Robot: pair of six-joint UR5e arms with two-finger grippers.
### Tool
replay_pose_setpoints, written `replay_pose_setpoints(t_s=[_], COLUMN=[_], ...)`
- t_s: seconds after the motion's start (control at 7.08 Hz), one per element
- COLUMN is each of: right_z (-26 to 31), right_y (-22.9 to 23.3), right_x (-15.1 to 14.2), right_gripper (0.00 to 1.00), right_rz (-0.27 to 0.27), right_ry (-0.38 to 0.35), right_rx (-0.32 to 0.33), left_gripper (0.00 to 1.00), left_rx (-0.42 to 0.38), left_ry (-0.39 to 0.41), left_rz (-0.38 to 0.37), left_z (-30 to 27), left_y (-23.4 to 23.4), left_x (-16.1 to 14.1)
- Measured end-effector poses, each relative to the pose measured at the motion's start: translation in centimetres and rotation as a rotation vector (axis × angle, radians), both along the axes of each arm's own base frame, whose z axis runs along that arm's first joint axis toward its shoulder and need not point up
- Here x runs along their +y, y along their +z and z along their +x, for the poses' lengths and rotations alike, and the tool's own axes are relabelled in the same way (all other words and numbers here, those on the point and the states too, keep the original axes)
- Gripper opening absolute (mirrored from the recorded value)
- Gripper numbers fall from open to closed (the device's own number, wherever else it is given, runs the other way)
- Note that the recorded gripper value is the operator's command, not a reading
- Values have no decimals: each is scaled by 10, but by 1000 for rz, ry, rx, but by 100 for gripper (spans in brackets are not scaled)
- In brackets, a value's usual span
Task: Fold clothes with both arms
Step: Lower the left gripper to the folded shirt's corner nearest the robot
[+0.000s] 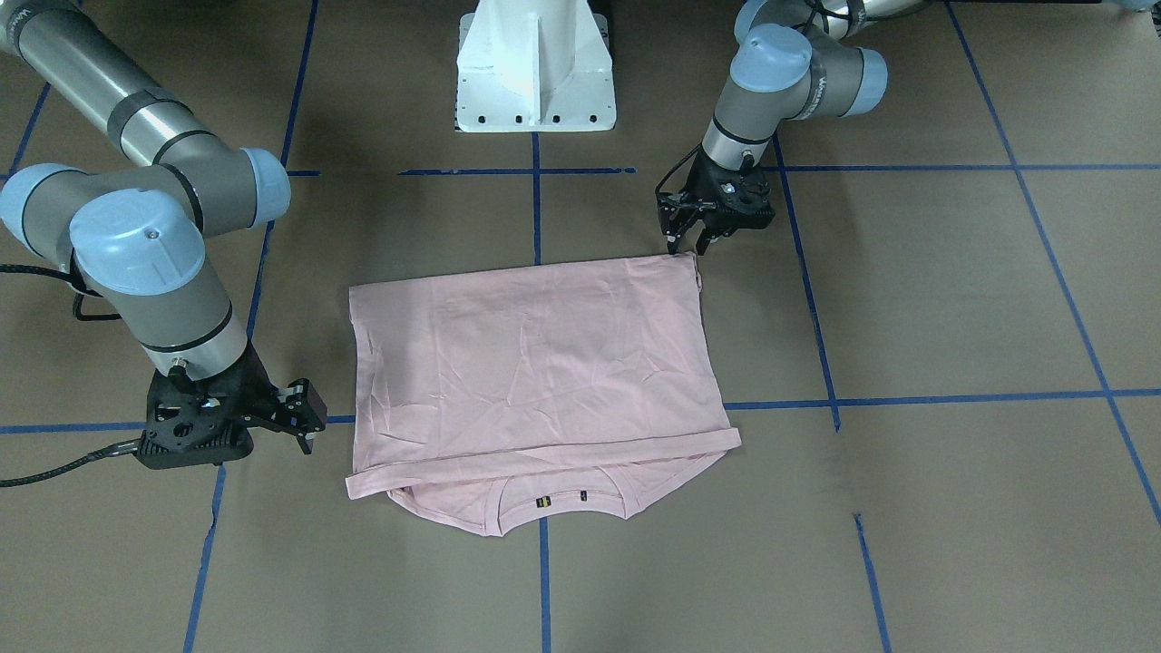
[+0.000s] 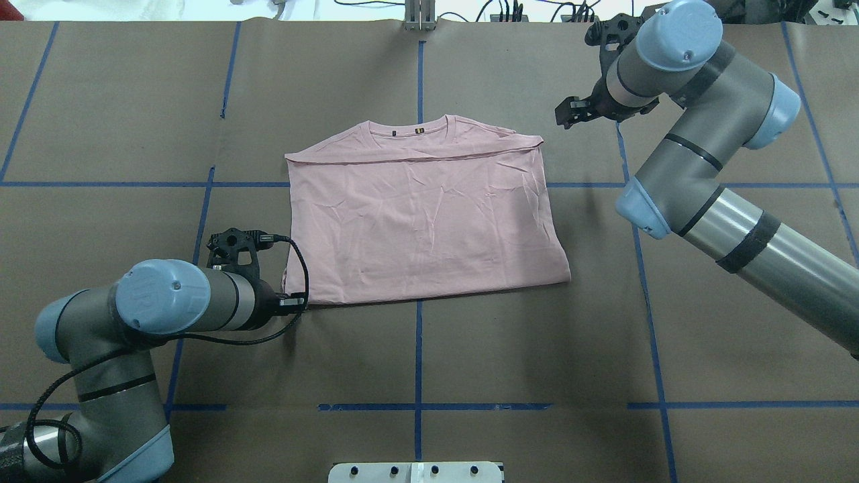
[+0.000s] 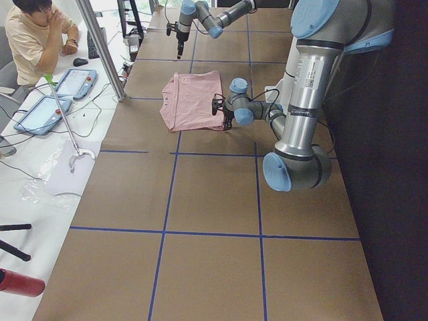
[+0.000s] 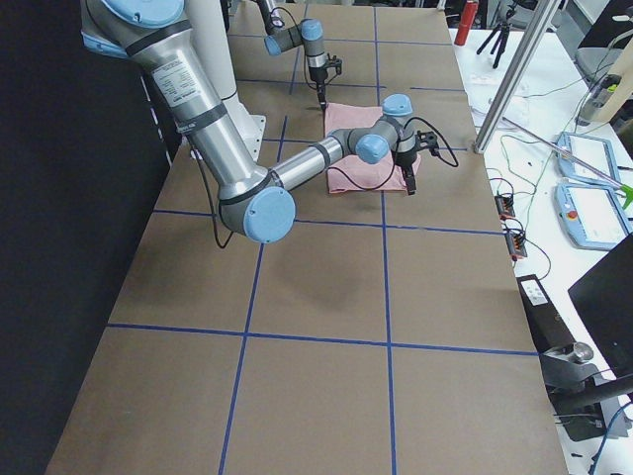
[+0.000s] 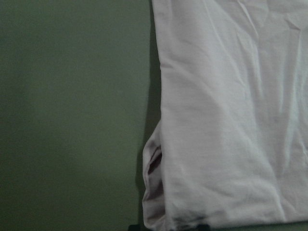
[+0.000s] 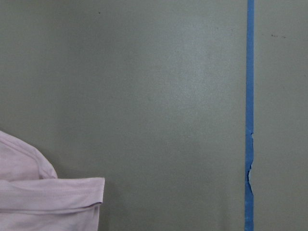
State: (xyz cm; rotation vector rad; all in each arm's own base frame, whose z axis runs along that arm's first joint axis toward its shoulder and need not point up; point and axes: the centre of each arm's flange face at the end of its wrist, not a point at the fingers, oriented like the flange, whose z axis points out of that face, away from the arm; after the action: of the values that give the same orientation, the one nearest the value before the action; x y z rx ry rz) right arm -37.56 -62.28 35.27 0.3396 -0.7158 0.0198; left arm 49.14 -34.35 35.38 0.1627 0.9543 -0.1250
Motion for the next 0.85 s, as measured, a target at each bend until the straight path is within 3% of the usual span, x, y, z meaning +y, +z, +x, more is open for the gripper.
replay_pose_setpoints(t_s=[0.85], right_z=[1], right_y=[1], right_x=[-1], right_gripper=[100], right_rz=[0], right_ry=[2], right_rx=[1], left_gripper=[57], left_rx=[0], left_ry=[-12], left_rz=[36], left_z=[-13], left_y=[-5], left_x=[-17])
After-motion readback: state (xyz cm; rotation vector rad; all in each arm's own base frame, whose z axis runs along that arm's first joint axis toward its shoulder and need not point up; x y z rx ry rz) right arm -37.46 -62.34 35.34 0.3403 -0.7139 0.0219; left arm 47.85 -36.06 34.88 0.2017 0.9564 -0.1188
